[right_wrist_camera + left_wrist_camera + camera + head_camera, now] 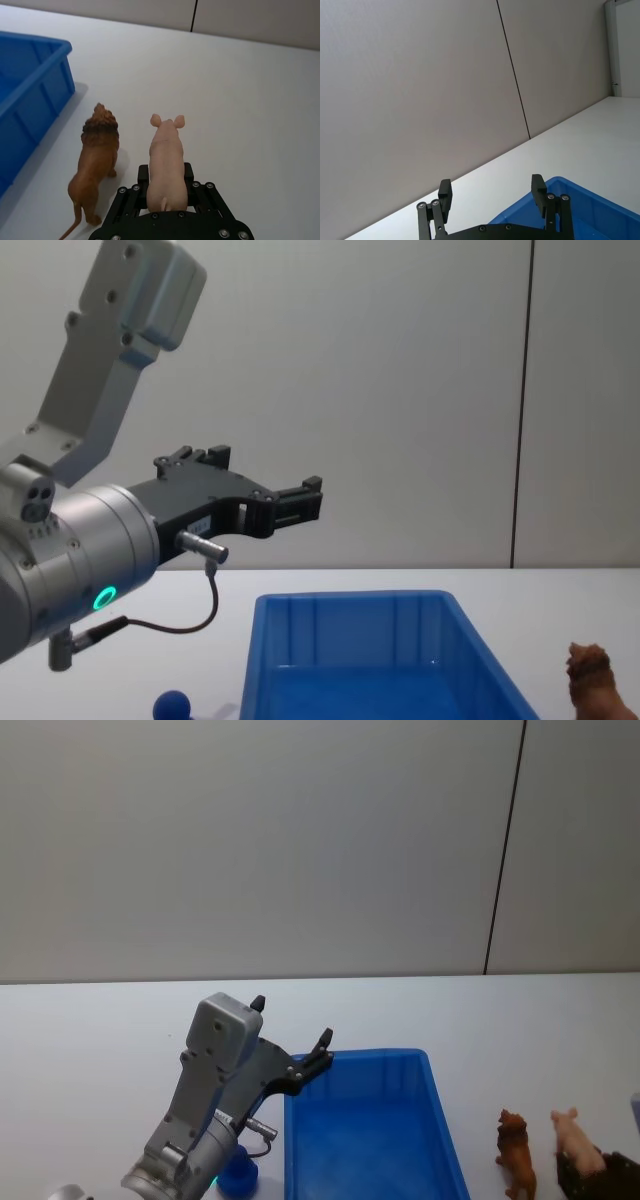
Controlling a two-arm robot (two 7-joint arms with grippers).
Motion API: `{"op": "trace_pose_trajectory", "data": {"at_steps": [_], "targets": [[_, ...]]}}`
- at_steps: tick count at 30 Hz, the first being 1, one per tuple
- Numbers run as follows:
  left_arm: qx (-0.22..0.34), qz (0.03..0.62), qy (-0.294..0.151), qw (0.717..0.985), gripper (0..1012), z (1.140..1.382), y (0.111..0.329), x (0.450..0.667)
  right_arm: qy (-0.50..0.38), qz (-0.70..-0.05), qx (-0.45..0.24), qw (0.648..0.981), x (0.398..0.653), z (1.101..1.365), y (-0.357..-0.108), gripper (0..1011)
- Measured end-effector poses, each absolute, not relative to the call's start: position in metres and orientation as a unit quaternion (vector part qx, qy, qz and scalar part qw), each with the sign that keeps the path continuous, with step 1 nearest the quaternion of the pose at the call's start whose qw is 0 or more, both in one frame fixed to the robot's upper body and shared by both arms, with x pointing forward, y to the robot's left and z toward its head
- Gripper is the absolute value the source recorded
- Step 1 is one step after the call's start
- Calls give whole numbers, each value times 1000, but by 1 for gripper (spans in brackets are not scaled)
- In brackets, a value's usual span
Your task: Pick up the two dolls from the table and place them into the box.
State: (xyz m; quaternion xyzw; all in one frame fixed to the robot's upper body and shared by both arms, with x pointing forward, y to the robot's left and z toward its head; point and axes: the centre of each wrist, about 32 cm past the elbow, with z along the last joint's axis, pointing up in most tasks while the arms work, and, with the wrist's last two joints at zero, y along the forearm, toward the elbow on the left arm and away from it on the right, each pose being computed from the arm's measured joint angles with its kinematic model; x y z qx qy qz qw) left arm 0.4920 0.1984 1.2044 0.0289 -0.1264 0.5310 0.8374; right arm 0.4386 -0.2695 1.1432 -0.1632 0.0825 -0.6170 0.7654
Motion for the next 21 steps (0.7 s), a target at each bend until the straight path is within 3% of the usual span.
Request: {"op": "trace_pose_trajectory", "data": {"at_steps": [12,21], "targets": [[29,531,-126,837,1001,1204,198,492,21,-622,-129,772,438,1164,-262,371],[29,531,-126,837,1001,1204,198,492,-6,-597,-104,796,448,1176,-250,371]]}}
